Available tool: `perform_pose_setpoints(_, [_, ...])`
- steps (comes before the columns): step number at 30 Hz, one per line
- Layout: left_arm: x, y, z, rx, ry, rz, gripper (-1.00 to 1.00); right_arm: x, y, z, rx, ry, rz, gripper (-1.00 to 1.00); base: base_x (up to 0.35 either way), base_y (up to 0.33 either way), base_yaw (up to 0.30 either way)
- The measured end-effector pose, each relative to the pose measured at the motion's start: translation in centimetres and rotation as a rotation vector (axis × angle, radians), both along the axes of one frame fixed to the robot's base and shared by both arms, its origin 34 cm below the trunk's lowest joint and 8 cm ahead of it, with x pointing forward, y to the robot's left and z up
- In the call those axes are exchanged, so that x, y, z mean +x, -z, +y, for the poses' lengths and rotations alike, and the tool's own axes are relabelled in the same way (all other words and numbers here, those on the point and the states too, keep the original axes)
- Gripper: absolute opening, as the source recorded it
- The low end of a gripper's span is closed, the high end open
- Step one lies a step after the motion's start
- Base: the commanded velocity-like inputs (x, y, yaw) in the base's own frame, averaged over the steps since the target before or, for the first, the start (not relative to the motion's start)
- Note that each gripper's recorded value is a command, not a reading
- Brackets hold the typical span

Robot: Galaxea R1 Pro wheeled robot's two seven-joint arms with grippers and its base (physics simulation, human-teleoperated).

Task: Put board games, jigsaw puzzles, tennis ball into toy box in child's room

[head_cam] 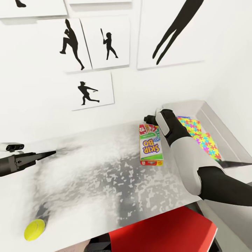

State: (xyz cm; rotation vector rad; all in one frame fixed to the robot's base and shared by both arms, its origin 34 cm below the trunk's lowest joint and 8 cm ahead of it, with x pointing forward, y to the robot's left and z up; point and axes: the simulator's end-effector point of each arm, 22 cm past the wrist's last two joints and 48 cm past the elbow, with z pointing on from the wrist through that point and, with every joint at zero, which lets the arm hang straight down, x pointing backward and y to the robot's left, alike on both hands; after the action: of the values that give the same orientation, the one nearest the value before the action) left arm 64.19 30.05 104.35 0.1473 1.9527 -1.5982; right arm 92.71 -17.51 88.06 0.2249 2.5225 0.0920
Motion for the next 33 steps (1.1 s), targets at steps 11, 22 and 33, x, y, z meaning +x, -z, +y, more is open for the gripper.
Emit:
perform_pose_setpoints(11, [0.1, 1.0, 0.0, 0.0, 0.0, 0.018, 1.0, 0.7, 0.3, 0.0, 0.001, 0.0, -0.002, 1.0, 0.0, 0.0, 0.0])
perform_pose_setpoints(22, [0.1, 1.9, 0.0, 0.001, 0.0, 0.036, 1.0, 0.7, 1.5, 0.0, 0.0, 0.001, 0.011, 1.0, 0.0, 0.0, 0.0])
perform_pose_setpoints(33, [0.1, 2.9, 0.1, 0.001, 0.0, 0.055, 1.0, 1.5, 1.6, 0.0, 0.0, 0.0, 0.008, 1.0, 0.0, 0.0, 0.0])
